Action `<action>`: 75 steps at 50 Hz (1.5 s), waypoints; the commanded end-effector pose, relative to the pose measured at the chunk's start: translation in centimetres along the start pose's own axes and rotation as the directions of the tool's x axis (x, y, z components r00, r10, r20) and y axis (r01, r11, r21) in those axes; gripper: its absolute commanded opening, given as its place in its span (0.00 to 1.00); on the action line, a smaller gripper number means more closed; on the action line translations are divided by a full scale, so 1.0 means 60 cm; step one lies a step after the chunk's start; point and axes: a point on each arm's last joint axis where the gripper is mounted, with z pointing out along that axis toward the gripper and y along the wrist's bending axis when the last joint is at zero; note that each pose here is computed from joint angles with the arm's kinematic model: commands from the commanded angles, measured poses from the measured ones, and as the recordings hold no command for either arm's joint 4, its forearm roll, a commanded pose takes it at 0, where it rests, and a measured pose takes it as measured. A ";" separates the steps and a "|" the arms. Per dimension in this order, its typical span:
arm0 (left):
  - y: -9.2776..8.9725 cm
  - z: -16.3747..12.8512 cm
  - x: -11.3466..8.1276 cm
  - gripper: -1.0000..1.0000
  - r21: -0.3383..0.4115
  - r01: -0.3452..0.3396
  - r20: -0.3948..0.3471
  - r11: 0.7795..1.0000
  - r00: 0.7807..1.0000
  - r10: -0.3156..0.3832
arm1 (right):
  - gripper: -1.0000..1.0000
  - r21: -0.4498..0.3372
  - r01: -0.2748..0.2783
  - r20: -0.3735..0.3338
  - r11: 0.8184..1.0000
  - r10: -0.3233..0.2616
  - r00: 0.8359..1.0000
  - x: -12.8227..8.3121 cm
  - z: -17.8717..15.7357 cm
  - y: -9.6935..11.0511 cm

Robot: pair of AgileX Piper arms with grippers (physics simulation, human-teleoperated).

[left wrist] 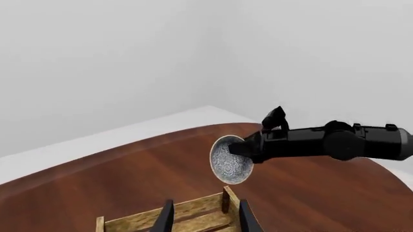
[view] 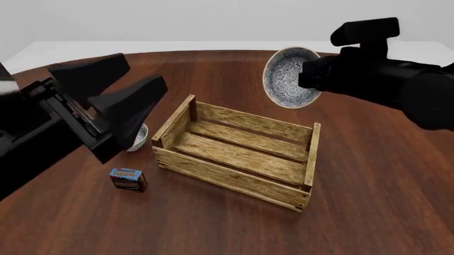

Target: Stack the right bowl on the left bowl and place them in the tray.

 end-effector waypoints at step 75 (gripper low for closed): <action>-0.014 0.094 0.046 1.00 0.038 0.026 -0.057 0.999 0.998 -0.024 | 0.00 -0.139 0.064 0.053 0.988 -0.057 0.997 0.018 -0.074 0.059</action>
